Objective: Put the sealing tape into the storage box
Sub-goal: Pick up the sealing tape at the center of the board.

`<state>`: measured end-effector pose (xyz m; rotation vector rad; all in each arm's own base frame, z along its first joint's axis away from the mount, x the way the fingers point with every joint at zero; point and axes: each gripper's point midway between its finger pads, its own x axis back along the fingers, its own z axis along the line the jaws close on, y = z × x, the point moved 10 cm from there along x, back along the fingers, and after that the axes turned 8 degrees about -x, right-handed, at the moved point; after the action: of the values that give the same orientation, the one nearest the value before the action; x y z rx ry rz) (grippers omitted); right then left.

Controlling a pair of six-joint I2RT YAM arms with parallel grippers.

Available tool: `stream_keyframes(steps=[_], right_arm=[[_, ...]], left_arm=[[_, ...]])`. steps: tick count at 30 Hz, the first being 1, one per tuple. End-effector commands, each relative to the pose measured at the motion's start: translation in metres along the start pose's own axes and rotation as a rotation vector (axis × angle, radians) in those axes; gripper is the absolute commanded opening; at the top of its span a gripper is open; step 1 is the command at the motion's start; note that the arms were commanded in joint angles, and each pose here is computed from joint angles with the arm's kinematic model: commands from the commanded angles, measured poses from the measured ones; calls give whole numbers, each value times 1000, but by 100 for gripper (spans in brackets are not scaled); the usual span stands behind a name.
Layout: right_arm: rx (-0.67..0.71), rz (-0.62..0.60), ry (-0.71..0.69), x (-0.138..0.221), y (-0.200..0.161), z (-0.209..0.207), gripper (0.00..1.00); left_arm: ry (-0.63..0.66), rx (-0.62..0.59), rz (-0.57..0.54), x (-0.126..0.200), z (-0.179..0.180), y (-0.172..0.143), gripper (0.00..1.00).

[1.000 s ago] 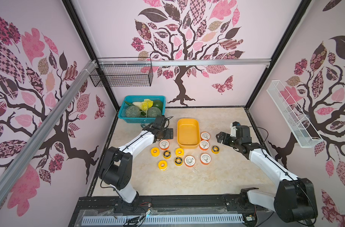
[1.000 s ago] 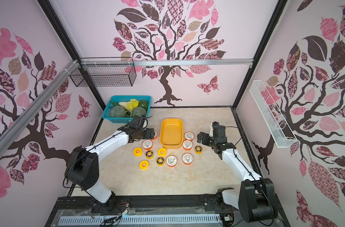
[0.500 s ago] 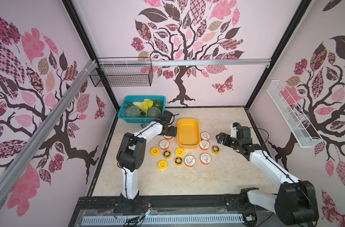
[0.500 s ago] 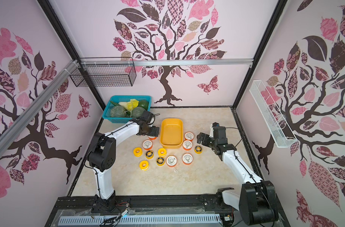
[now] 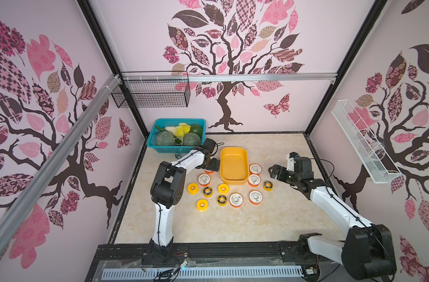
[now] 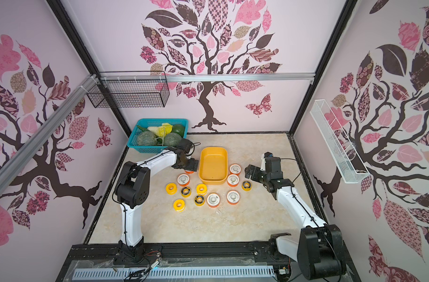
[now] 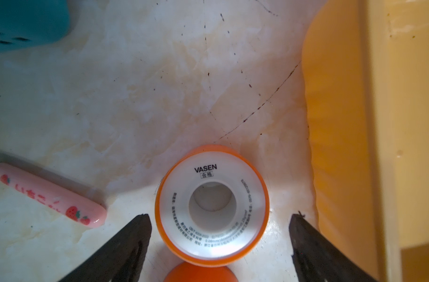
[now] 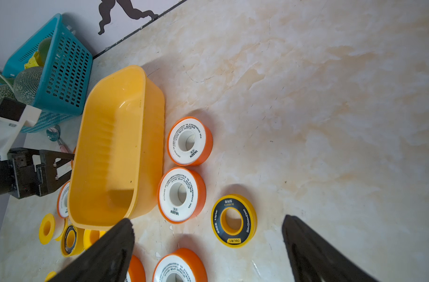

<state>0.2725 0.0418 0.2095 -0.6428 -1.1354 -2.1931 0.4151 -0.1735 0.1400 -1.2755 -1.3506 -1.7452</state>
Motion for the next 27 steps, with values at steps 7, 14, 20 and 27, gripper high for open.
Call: stream_keyframes(steps=[7,14,20,27], right_arm=[[-12,1,-6,2,1,0,99],[-14,8,-1,1,1,0,99],[-17,19,5,-2,1,0,99],[-23,30,5,-4,-1,-1,99]], left_arm=[[24,4,7,-16,4,4,87],[33,11,20,-24,6,5,84],[52,9,9,-22,7,6,81],[51,5,-18,-16,7,10,81]])
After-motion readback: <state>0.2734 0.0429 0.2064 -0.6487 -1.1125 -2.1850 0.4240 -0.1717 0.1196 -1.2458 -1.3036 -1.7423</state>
